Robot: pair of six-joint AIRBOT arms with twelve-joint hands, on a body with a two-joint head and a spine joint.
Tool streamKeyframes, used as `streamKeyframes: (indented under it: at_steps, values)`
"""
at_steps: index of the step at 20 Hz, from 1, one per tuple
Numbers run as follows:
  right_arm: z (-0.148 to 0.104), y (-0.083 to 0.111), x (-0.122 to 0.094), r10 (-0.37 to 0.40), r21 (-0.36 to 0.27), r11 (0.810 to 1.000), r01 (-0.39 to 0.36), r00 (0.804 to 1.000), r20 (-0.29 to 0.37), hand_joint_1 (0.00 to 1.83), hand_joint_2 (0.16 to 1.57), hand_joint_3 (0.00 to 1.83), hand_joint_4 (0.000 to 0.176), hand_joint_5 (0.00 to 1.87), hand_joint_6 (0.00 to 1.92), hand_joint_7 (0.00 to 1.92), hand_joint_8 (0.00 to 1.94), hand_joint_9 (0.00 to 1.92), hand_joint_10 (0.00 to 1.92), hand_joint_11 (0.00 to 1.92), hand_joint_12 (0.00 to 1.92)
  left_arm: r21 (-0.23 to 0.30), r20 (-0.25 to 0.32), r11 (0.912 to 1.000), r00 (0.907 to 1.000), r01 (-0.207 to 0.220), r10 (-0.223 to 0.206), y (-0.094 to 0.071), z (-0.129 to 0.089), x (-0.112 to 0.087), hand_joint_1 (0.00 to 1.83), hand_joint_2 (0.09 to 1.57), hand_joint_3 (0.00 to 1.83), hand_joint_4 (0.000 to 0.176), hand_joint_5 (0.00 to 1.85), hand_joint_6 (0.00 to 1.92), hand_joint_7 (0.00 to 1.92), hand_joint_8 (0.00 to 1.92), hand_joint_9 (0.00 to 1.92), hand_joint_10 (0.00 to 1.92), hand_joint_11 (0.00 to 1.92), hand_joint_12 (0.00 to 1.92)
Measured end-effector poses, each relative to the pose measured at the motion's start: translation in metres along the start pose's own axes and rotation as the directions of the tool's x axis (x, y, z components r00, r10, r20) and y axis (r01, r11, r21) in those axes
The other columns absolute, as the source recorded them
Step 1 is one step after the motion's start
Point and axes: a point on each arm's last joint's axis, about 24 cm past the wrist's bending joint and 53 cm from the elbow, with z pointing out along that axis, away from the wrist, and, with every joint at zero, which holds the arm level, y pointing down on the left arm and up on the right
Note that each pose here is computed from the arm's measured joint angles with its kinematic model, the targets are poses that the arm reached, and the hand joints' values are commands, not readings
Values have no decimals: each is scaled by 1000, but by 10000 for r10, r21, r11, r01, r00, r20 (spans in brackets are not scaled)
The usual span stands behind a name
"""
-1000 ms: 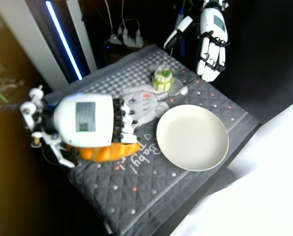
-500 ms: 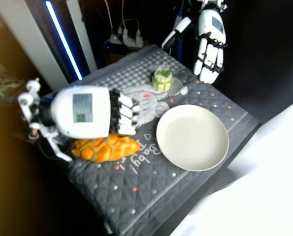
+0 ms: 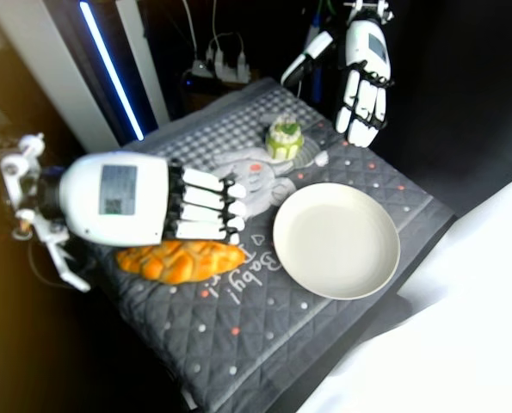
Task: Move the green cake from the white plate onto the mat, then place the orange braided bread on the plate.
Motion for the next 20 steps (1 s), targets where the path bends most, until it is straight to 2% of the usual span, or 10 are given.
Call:
streamKeyframes:
  at_steps: [1, 3, 7, 8, 12, 15, 16, 18, 19, 20]
  values:
    - [-1, -3, 0, -23, 140, 9999, 23, 10000, -13, 950, 692, 2, 0, 491, 0, 458, 0, 464, 10, 315, 524, 21, 29, 10000, 10000, 48, -48, -1, 0, 0, 660, 759, 8, 155, 113, 3, 155, 0, 196, 0, 0, 566]
    - [-4, -9, -4, -21, 355, 9994, 19, 10000, 44, 854, 716, 0, 0, 508, 0, 599, 4, 675, 18, 509, 552, 54, 0, 9999, 9999, 154, -154, -2, -1, 2, 683, 755, 3, 132, 88, 0, 158, 1, 201, 2, 0, 585]
    - [-8, -15, -7, -76, 639, 9979, 72, 10000, 64, 787, 728, 0, 0, 533, 0, 725, 3, 792, 4, 519, 782, -2, -35, 9997, 9997, 235, -235, 1, -4, 5, 693, 747, 2, 133, 88, 1, 178, 3, 212, 2, 0, 625]
    - [-9, -17, -7, -84, 690, 9976, 78, 9999, 73, 806, 736, 2, 0, 521, 0, 714, 0, 775, 0, 480, 777, -36, -33, 9996, 9996, 269, -269, 2, -5, 5, 696, 752, 2, 111, 81, 0, 172, 0, 216, 2, 0, 639]
    - [-10, -23, -4, -178, 988, 9949, 183, 9998, -59, 875, 744, 2, 0, 512, 2, 682, 3, 697, 1, 395, 735, -126, -29, 9991, 9992, 403, -404, 6, -9, 7, 691, 742, 0, 133, 64, 3, 161, 0, 218, 0, 0, 672]
    - [-10, -31, 3, -318, 1354, 9902, 358, 9990, -315, 912, 747, 2, 0, 493, 0, 657, 0, 647, 0, 438, 552, 11, -30, 9992, 9992, 403, -403, 1, -10, 7, 704, 759, 3, 159, 84, 4, 188, 7, 229, 3, 0, 672]
    - [-10, -32, 4, -316, 1435, 9890, 361, 9989, -338, 878, 739, 1, 0, 497, 0, 685, 0, 689, 3, 497, 513, 15, -38, 9992, 9992, 387, -387, 1, -10, 7, 704, 760, 2, 147, 81, 1, 181, 3, 220, 1, 0, 642]
    - [-10, -37, 5, -343, 1634, 9857, 402, 9986, -391, 844, 725, 1, 0, 487, 0, 684, 0, 698, 0, 553, 432, 20, -22, 9992, 9992, 404, -404, 1, -10, 7, 705, 754, 0, 150, 83, 2, 176, 3, 217, 0, 0, 624]
    - [-10, -39, 6, -362, 1720, 9842, 431, 9984, -429, 842, 724, 1, 0, 487, 0, 667, 0, 682, 0, 544, 421, 24, -27, 9992, 9992, 409, -409, 0, -10, 8, 715, 755, 0, 165, 81, 1, 181, 3, 212, 0, 0, 599]
    - [-10, -41, 7, -412, 1783, 9827, 493, 9980, -489, 838, 719, 0, 0, 478, 0, 647, 0, 661, 0, 528, 409, 26, -45, 9992, 9992, 390, -390, 0, -10, 8, 715, 753, 0, 167, 75, 0, 185, 3, 210, 0, 0, 583]
